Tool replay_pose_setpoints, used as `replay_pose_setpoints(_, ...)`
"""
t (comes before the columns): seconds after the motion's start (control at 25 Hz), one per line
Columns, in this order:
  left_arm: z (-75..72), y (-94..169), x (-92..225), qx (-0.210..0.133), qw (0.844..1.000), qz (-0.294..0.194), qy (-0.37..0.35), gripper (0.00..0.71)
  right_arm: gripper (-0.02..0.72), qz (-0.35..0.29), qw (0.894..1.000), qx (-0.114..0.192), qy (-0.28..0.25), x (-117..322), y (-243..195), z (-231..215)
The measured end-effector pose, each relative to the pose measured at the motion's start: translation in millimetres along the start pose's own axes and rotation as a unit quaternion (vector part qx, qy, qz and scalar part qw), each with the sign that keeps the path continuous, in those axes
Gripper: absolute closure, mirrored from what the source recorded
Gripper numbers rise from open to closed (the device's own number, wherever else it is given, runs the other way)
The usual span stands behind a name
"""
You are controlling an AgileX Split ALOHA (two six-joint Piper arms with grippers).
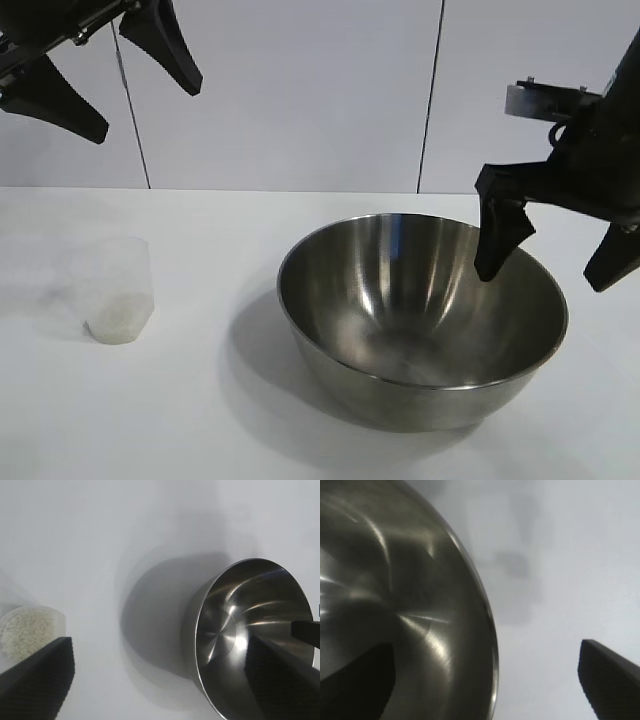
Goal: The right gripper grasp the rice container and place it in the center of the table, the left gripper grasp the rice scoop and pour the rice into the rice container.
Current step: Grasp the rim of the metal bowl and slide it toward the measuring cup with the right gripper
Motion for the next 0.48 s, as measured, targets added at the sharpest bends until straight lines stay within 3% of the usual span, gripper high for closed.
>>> replay_pose_setpoints(0.36, 0.0, 0, 0, 0.0, 1.0, 0.0, 0.0, 0.045, 0.062, 0.021, 0.999, -0.008, -0.024, 3, -37, -1)
replay_pose_setpoints(0.48, 0.0, 0, 0, 0.0, 1.0, 0.0, 0.0, 0.045, 0.195, 0.024, 0.999, -0.012, -0.028, 3, -40, 0)
Point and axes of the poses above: a point on each arm's last joint axis where the gripper is mounted, y pointing back along that axis away from the gripper, z along the wrist's bending axis when the last joint is at zero, x = y × z, the point moved 6 cm from there along -y, pointing out along that axis toward the gripper
